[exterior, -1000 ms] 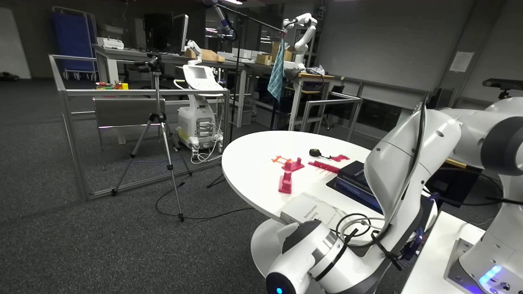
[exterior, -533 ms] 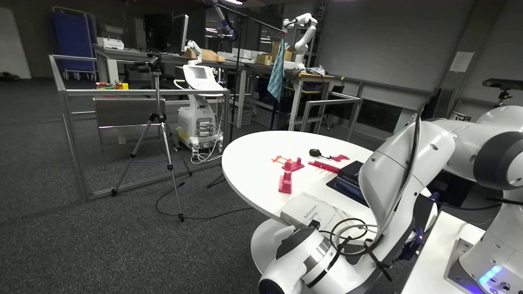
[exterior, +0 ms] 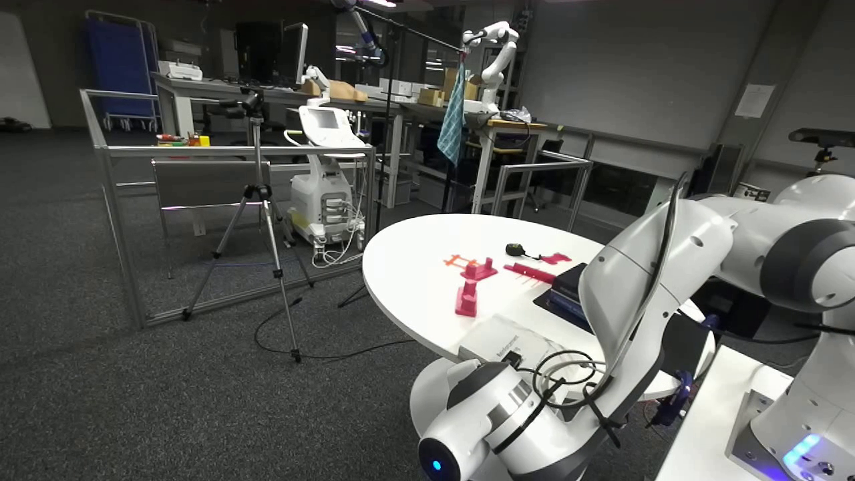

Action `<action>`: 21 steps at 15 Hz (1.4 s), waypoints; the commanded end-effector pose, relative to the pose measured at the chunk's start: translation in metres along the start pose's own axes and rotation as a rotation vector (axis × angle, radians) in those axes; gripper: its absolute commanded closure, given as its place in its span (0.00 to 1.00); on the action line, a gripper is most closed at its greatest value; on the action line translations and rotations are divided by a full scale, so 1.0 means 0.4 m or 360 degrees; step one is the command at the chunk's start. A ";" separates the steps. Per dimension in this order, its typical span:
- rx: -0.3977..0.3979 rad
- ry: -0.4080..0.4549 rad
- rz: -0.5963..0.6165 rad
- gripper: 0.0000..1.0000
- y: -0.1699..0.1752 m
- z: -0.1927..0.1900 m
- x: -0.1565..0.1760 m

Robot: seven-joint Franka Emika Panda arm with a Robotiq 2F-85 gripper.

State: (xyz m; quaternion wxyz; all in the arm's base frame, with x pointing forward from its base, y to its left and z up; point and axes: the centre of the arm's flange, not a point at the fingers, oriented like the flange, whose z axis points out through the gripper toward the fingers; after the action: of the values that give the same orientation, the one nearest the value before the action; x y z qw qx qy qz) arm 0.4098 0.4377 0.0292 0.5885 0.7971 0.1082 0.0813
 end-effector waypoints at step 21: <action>-0.0236 -0.0059 -0.0072 0.81 0.049 -0.029 -0.018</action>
State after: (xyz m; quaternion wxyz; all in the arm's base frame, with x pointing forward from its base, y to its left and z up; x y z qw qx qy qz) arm 0.4061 0.4302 0.0225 0.6268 0.7700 0.0996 0.0651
